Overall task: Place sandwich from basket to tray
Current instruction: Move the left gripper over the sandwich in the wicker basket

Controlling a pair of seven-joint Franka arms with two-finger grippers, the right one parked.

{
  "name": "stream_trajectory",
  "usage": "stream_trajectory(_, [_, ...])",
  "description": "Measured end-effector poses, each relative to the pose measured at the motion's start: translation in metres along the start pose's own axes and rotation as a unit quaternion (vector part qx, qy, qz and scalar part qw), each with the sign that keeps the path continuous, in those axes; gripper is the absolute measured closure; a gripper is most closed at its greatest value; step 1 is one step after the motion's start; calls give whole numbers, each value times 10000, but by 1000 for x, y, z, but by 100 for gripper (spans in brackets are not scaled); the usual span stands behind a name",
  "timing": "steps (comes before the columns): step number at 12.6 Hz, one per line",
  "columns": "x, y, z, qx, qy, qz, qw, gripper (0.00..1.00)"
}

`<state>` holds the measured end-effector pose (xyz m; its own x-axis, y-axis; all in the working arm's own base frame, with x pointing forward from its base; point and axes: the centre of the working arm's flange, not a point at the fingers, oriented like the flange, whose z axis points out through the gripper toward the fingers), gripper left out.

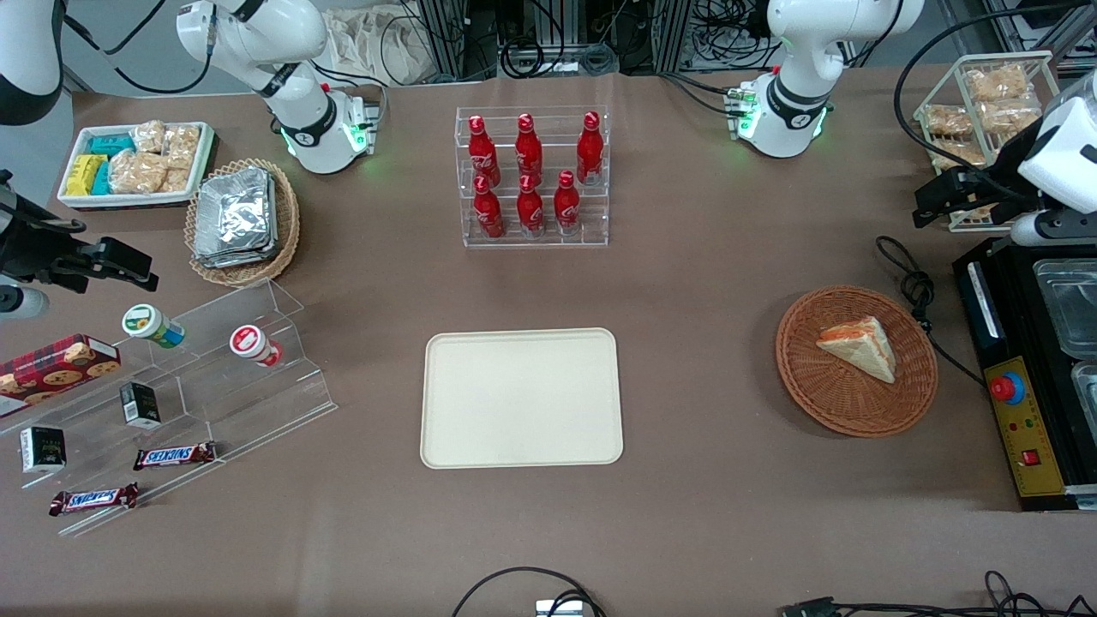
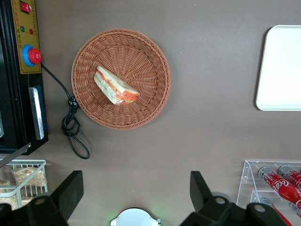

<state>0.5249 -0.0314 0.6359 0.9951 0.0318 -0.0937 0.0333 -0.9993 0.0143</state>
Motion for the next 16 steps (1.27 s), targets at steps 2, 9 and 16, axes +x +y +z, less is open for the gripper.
stream_trajectory(2, [0,0,0,0,-1,-11,10000,0])
stream_trajectory(9, [29,-18,34,221,-208,-816,9962,0])
stream_trajectory(16, [46,-56,150,127,171,-2316,9726,0])
